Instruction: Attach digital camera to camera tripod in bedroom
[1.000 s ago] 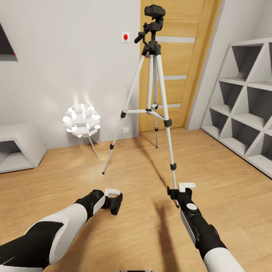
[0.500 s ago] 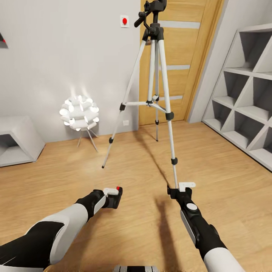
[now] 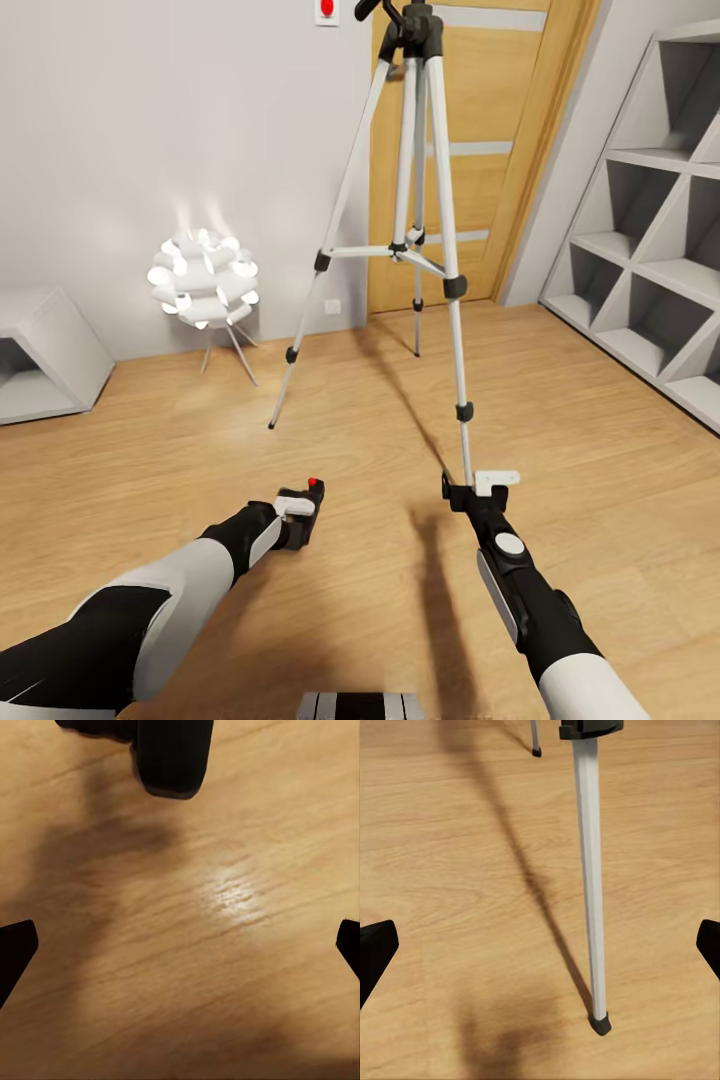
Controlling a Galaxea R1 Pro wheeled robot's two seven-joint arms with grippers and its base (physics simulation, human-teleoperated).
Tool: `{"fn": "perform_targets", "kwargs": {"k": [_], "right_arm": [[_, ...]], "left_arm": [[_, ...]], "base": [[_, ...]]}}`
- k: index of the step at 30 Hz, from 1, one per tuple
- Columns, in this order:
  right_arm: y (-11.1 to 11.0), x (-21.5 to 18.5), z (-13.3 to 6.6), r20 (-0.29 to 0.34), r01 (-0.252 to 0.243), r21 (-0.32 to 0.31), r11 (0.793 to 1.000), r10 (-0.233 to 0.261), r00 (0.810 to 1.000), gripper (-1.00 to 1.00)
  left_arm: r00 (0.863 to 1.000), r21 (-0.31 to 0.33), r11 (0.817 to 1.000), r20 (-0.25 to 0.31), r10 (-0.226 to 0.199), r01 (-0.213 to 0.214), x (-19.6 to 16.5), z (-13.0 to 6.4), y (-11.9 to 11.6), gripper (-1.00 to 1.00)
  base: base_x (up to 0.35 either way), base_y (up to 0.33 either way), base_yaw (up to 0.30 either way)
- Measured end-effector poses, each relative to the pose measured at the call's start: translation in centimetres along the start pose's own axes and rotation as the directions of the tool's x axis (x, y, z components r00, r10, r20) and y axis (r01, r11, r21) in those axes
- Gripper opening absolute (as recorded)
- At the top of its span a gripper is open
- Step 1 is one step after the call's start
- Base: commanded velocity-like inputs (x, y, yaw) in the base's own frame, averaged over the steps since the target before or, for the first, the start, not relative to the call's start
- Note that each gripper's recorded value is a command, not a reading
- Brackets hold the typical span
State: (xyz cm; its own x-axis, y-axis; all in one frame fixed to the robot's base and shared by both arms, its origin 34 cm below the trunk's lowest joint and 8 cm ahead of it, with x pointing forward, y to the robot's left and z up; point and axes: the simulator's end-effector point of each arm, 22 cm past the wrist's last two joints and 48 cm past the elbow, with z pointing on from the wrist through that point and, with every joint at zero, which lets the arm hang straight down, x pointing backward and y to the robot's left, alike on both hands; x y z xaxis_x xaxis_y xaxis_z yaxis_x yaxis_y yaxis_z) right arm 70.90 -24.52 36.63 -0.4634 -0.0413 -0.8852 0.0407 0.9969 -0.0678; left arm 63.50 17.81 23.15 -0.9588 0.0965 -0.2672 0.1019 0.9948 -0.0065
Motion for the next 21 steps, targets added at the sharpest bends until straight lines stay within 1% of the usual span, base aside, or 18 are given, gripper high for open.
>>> {"fn": "perform_targets", "kwargs": {"k": [2, 5, 10, 17, 21], "right_arm": [[0.0, 0.3, 0.1, -0.003, 0.000, 0.000, 1.000, 0.000, 1.000, 1.00], [-0.1, -0.1, 0.4, 0.011, 0.001, 0.002, 1.000, -0.001, 1.000, 1.00], [-0.1, 0.8, 0.7, 0.000, 0.002, 0.002, 1.000, -0.002, 1.000, 1.00], [-0.1, 1.6, 1.2, 0.001, 0.002, 0.002, 1.000, -0.002, 1.000, 1.00], [-0.1, 2.5, 1.5, -0.009, 0.003, 0.001, 1.000, -0.003, 1.000, 1.00]], "left_arm": [[1.000, -0.001, 1.000, -0.008, 0.004, -0.004, 0.3, 0.4, 0.0, 1.00], [1.000, -0.003, 1.000, -0.016, 0.017, -0.017, 0.7, 0.9, -0.1, 1.00], [1.000, -0.001, 1.000, -0.020, 0.018, -0.018, 0.8, 1.7, -0.1, 1.00], [1.000, 0.001, 1.000, -0.012, 0.019, -0.019, 0.4, 2.7, -0.2, 1.00], [0.999, -0.001, 1.000, 0.016, 0.028, -0.028, -0.9, 3.0, -0.2, 1.00]], "base": [[0.000, 0.000, 0.000], [0.000, 0.000, 0.000], [0.000, 0.000, 0.000], [0.000, 0.000, 0.000], [0.000, 0.000, 0.000]]}}
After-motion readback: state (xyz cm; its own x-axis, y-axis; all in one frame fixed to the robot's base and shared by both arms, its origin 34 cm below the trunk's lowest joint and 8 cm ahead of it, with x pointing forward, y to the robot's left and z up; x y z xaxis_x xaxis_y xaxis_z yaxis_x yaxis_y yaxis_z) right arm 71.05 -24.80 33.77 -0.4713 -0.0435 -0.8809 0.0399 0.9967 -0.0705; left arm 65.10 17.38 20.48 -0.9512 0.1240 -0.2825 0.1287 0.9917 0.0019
